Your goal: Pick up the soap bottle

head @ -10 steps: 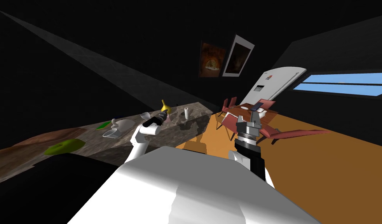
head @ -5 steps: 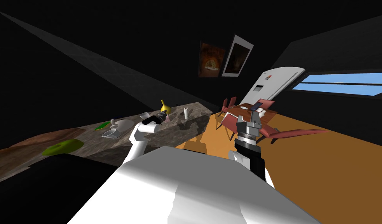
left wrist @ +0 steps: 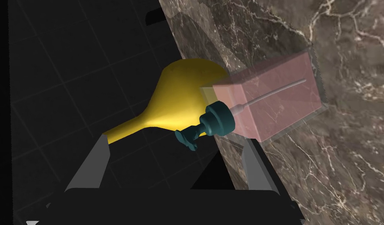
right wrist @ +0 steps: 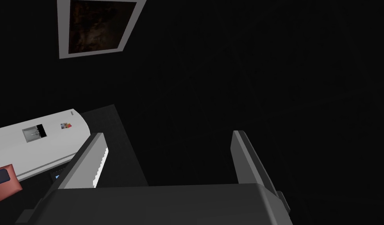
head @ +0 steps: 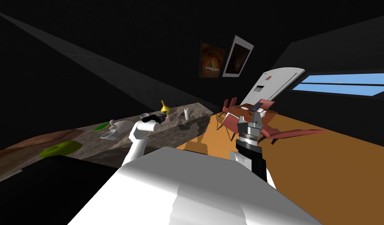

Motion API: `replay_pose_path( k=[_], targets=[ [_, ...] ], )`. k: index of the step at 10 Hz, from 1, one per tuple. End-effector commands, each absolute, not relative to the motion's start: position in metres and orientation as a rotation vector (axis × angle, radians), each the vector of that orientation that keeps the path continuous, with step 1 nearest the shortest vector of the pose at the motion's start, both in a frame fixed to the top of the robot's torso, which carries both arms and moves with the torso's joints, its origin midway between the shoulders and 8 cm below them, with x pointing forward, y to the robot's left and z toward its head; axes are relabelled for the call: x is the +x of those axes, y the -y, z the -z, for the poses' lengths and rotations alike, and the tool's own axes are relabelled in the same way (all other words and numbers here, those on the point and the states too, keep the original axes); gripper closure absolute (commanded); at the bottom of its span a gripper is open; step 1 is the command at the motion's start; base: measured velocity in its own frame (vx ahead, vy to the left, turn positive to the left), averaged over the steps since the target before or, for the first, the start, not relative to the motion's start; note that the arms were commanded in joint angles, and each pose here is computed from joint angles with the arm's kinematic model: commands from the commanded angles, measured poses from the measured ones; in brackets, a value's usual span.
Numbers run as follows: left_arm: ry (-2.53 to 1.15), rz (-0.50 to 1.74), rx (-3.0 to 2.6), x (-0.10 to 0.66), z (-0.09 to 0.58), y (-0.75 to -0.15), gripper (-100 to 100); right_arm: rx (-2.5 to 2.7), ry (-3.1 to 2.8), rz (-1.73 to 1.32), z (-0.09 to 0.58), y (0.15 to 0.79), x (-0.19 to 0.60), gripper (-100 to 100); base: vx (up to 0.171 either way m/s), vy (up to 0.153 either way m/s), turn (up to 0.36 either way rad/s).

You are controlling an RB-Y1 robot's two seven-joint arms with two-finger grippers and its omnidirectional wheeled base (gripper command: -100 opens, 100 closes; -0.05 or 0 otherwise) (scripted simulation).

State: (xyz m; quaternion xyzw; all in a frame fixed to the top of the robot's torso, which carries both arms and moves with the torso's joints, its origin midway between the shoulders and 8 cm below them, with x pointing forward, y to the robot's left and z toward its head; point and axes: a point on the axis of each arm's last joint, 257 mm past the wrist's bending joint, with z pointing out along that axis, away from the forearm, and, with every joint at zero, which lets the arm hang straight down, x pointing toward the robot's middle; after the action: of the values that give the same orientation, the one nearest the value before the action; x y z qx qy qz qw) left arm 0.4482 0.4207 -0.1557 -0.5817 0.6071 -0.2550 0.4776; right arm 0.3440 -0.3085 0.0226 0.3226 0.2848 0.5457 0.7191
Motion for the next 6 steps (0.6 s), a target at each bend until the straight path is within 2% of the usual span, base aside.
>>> replay_pose_path(
  k=[1,6],
  targets=[
    [-1.496,0.607,-1.442,0.445,0.160,-0.423,-100,0.713,-0.630,-1.207,-0.023,0.309,0.344,0,0.006,-0.006,0.002],
    [-1.523,0.554,-1.537,0.439,0.166,-0.439,-100,0.713,-0.630,-1.207,-0.023,0.309,0.344,0,0.010,-0.008,-0.011]
  ],
)
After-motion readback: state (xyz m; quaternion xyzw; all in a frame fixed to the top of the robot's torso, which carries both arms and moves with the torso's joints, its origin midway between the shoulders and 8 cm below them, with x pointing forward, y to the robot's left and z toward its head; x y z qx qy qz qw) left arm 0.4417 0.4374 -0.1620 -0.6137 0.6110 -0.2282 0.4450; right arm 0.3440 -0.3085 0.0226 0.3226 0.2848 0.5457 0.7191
